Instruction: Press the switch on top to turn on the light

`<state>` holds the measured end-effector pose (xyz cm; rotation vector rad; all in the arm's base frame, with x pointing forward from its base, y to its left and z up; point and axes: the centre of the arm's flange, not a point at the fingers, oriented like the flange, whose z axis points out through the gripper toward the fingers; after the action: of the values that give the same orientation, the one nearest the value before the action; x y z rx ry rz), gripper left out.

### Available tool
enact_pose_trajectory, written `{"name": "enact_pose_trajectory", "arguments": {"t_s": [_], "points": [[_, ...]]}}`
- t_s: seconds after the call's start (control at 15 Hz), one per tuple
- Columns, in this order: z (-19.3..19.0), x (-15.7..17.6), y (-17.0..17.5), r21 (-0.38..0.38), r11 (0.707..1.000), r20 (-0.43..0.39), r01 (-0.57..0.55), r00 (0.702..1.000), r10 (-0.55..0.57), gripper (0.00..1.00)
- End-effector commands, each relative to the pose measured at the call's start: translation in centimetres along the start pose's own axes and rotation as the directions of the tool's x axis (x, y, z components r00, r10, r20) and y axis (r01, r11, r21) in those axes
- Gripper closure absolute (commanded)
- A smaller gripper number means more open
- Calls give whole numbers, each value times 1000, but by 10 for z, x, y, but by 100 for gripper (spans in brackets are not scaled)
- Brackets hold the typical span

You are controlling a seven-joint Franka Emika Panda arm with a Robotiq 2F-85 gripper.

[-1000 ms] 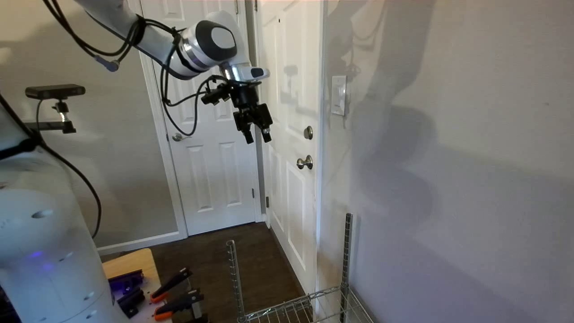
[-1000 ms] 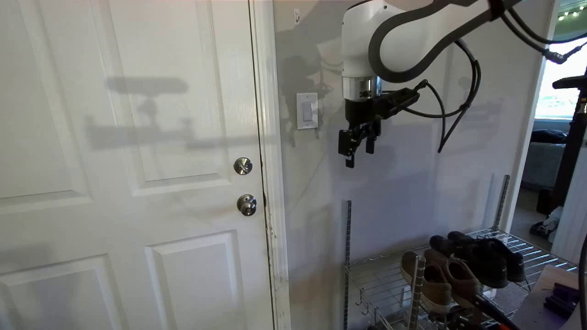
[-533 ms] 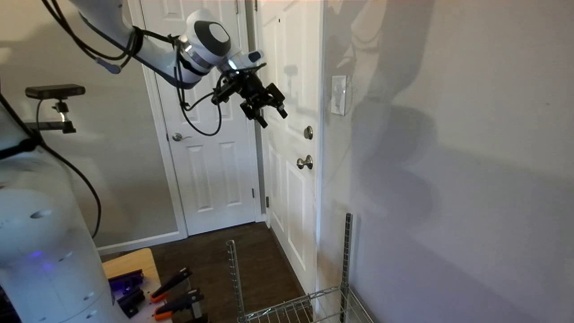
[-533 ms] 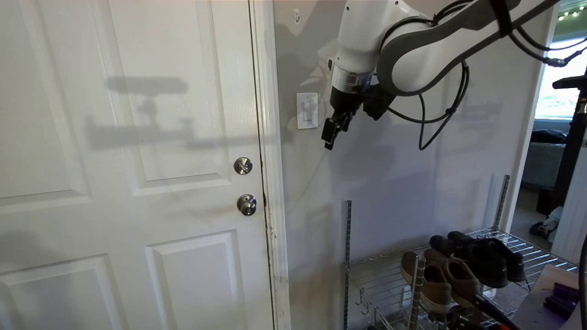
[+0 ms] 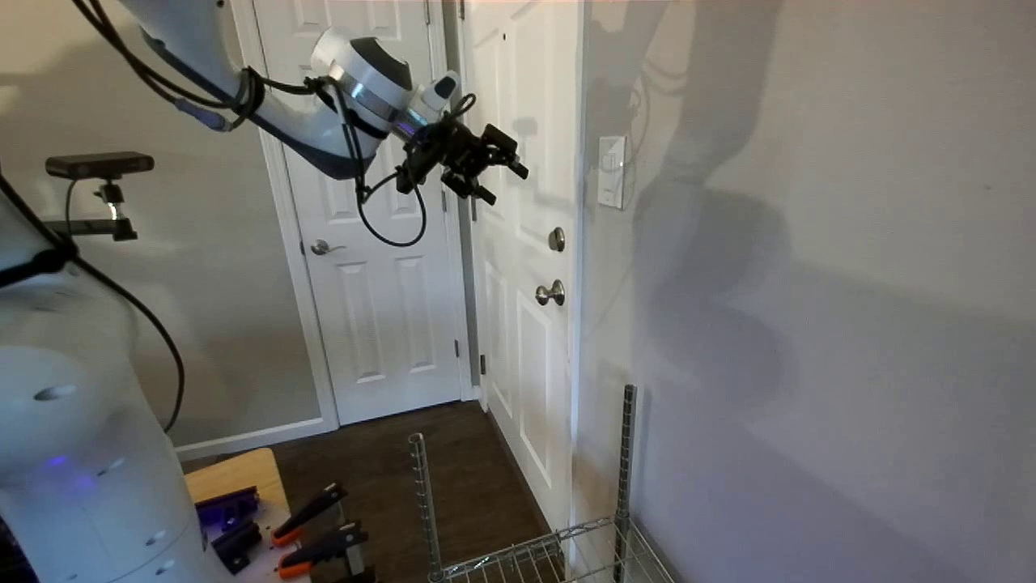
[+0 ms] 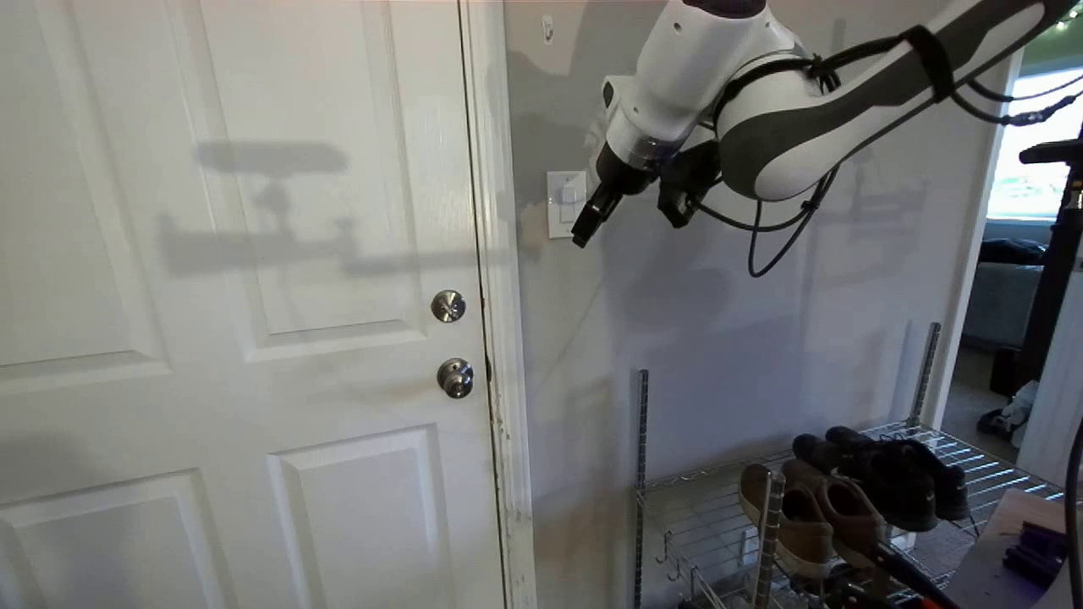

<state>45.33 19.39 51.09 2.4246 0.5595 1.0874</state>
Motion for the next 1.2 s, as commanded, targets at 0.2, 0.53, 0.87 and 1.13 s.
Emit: {"name": "enact_pose_trajectory", "arguments": {"t_s": [0.2,0.53,0.87,1.13], "points": [[-1,-15,-5,83,978,-143,-191,969,202,0],[-7,-11,1,169,888,-210,-428,864,457,0],[-21,-9,14,179,842,-346,-509,768,538,0],[-47,8,30,128,889,-378,-439,808,453,0]]}}
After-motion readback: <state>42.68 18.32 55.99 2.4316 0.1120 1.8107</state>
